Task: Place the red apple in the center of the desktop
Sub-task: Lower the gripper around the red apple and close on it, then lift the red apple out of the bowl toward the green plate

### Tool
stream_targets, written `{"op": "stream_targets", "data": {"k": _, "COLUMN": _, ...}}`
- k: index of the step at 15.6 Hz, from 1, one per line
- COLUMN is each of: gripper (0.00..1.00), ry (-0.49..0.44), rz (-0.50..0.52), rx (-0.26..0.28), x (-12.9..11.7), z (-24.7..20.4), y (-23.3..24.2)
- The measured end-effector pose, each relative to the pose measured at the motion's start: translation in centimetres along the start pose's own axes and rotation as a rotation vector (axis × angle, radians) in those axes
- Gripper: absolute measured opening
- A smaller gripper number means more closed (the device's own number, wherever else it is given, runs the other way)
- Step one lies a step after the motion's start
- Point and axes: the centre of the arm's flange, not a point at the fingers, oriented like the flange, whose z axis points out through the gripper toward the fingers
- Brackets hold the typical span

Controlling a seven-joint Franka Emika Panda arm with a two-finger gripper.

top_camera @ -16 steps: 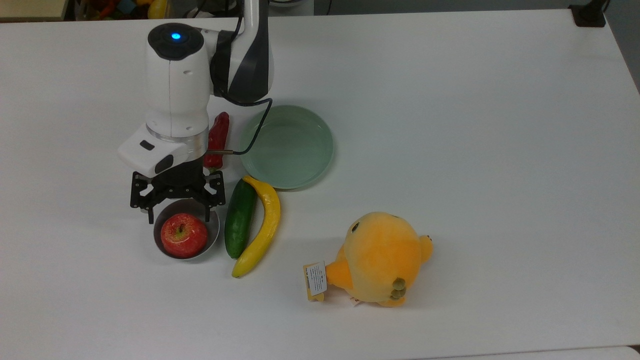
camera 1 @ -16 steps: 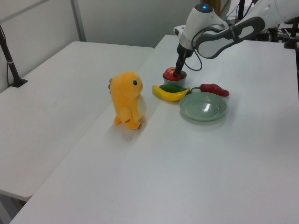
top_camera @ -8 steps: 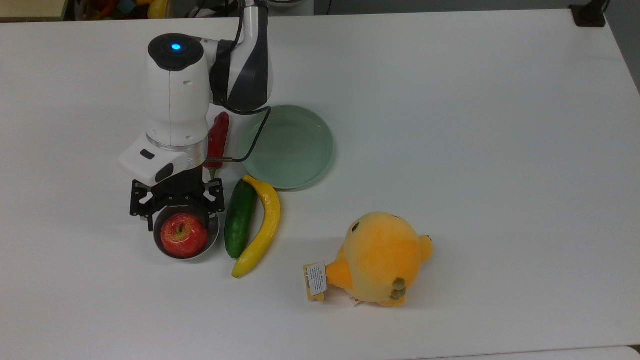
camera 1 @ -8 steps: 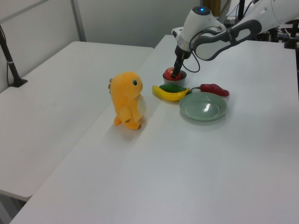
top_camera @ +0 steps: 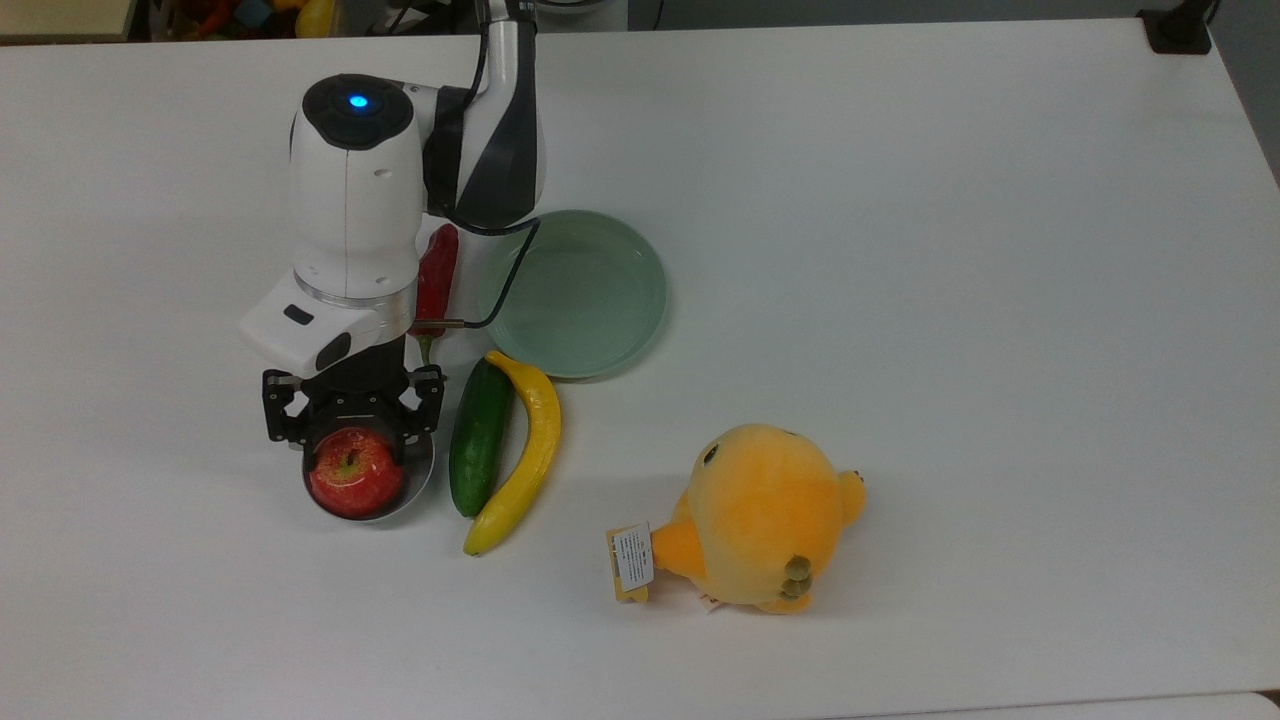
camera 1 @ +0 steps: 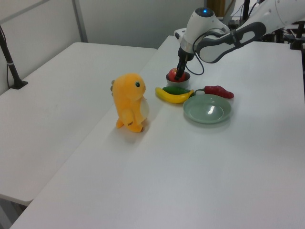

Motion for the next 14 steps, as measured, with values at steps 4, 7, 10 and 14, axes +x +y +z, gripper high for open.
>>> {"op": "stream_targets", "data": {"k": 4, "gripper": 0.68, "ry": 0.001, "rz": -0.021, "rx": -0.007, "x": 0.1, "z": -0.1, "y": 0.0}}
{"op": "stream_targets", "data": {"k": 7, "gripper": 0.68, "ry": 0.001, "rz": -0.028, "rx": -0.008, "x": 0.1, "z": -0.1, "y": 0.0}}
{"op": "stream_targets", "data": {"k": 10, "gripper": 0.68, "ry": 0.002, "rz": -0.029, "rx": -0.008, "x": 0.1, "z": -0.1, "y": 0.1}}
{"op": "stream_targets", "data": {"k": 14, "gripper": 0.68, "ry": 0.023, "rz": -0.024, "rx": -0.019, "x": 0.7, "z": -1.6, "y": 0.7}}
